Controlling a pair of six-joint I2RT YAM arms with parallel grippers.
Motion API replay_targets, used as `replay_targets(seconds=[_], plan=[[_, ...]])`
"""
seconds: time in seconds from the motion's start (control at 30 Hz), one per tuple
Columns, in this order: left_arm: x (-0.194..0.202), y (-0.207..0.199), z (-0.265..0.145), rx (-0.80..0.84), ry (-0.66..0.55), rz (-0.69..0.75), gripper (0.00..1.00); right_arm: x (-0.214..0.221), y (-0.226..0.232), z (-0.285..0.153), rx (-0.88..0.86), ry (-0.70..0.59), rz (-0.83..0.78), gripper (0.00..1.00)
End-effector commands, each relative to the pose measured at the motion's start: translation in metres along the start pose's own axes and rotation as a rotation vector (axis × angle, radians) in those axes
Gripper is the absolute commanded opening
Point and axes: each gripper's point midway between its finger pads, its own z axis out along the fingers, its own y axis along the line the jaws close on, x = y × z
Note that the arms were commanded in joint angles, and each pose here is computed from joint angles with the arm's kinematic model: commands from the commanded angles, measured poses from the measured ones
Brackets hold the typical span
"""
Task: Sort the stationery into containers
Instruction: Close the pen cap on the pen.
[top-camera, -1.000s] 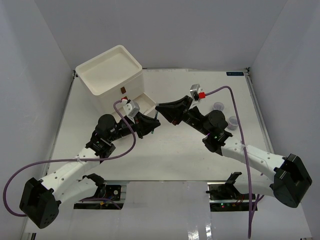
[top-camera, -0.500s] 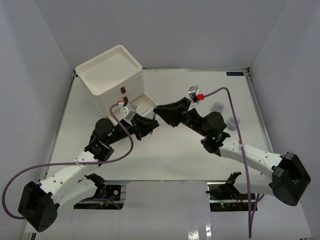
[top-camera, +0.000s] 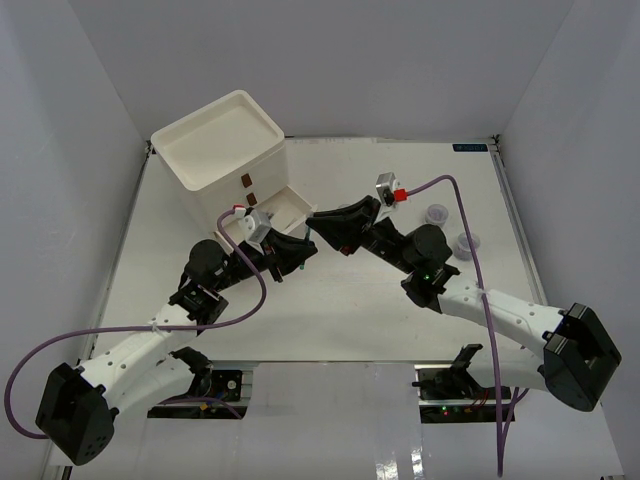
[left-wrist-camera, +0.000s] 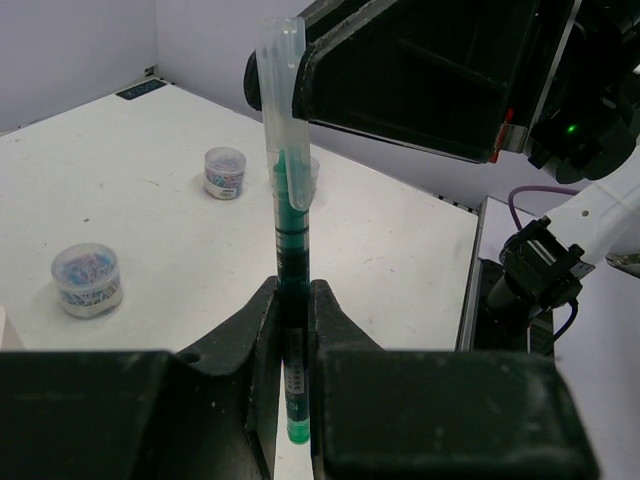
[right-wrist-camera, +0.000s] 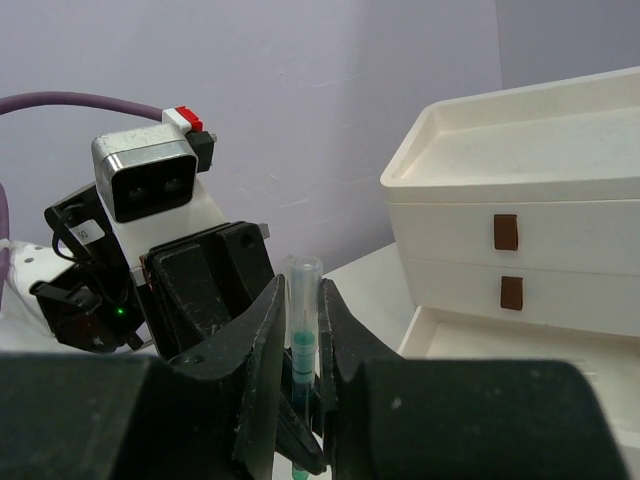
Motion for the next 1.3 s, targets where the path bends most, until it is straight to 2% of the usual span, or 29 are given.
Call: replay_targets(seconds=[0.0, 0.37, 0.7, 1.03, 1.27], plan=[[-0.028, -0.008, -0.002, 0.027, -0.096, 0.061, 0.13, 0.015, -0.008, 0.001, 0.023, 0.044, 0.002, 0.16], [-0.03, -0.004, -0.003, 0.003, -0.1, 0.075, 0.13, 0.036, -0.017, -0.001, 0.06, 0.127, -0.016, 0.18], [-0.032, -0.001, -0.003, -0.016, -0.097, 0.096, 0.13, 0.062, -0.027, -0.008, 0.1, 0.298, -0.045, 0.19], [-0.046, 0.004, -0.013, -0.081, -0.153, 0.144, 0.12, 0.074, -0.022, -0.015, 0.061, 0.329, -0.029, 0.19], [-0.038, -0.005, -0.008, -0.008, -0.111, 0.139, 0.11, 0.089, -0.018, -0.021, 0.026, 0.392, -0.032, 0.19]])
